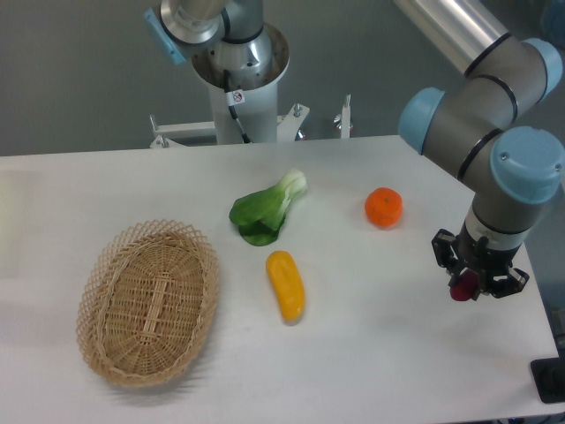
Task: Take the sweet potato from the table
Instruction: 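Lift the held sweet potato up and back toward the tangerine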
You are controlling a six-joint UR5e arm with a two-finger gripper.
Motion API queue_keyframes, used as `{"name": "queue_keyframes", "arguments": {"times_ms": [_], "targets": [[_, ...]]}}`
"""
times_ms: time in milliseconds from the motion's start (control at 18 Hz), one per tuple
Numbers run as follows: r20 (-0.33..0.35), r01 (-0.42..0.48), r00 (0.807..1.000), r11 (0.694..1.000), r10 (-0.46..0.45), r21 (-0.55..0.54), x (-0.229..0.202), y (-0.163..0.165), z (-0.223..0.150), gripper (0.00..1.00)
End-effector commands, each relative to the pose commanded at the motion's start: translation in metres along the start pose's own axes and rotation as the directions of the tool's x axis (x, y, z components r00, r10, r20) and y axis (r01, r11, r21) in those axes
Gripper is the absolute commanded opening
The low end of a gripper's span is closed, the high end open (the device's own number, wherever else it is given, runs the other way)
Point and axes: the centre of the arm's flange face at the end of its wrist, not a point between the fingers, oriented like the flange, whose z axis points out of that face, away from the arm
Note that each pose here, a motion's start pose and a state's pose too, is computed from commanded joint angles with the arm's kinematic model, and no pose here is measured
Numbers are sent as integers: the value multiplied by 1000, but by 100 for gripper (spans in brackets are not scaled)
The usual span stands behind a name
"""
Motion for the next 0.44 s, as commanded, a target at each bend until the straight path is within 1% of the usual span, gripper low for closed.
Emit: {"name": "queue_keyframes", "arguments": {"times_ms": [444], "targets": [[-3, -5, 1000, 1000, 5, -15, 1, 2, 3, 12]]}}
